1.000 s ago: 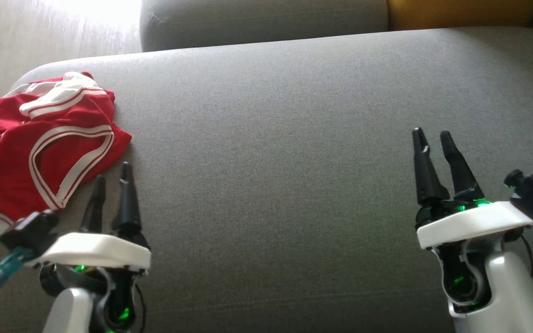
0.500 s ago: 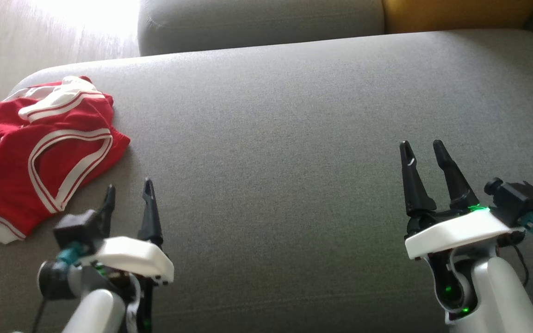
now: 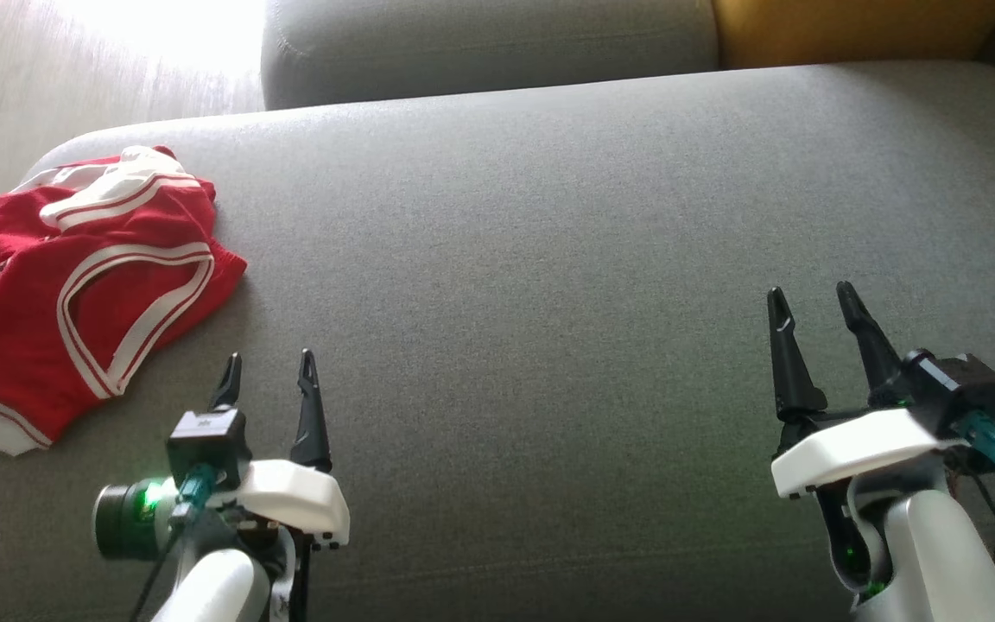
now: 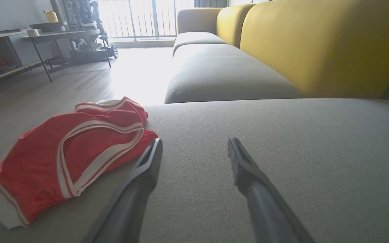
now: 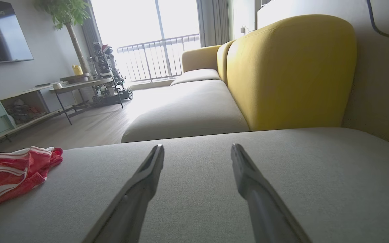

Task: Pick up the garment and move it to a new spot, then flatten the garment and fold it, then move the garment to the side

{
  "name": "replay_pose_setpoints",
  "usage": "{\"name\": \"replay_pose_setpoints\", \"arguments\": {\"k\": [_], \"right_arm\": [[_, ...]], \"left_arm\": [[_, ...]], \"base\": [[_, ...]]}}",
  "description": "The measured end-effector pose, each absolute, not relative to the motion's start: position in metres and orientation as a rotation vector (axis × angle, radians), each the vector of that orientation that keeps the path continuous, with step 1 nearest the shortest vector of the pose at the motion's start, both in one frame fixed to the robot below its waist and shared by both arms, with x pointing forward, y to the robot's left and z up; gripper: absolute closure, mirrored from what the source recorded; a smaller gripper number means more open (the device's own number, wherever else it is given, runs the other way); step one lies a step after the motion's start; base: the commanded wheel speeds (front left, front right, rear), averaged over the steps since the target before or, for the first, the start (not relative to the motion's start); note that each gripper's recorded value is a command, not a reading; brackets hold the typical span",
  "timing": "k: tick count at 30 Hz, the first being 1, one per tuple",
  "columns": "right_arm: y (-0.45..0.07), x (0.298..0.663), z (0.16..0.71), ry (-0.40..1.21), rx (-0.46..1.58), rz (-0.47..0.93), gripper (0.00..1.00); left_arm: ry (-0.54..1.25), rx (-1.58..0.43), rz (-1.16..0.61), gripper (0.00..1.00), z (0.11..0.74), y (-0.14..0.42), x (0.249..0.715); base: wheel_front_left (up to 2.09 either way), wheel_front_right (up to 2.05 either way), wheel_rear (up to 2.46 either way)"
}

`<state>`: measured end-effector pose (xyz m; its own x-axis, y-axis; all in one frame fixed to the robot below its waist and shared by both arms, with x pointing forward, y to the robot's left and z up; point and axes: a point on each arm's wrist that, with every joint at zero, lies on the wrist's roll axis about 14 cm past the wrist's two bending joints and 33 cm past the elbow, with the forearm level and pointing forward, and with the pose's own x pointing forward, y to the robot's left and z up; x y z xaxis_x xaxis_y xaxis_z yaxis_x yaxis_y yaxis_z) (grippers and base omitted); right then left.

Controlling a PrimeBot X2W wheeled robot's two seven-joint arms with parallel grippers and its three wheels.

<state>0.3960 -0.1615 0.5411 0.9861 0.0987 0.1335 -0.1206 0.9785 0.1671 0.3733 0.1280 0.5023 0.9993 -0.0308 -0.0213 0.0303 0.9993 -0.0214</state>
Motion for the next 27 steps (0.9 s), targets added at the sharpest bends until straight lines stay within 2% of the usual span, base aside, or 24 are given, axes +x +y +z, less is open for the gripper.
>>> {"name": "replay_pose_setpoints", "arguments": {"k": [14, 27], "right_arm": [[-0.17, 0.394, 0.534, -0.124, 0.106, 0.085, 0.0], [-0.179, 0.392, 0.517, -0.092, 0.049, 0.061, 0.0]], "left_arm": [[-0.059, 0.022, -0.029, 0.0, 0.518, 0.128, 0.371], [-0.058, 0.039, -0.045, 0.0, 0.506, 0.125, 0.361]], "base": [[0.0, 0.0, 0.0], [0.0, 0.0, 0.0]]}}
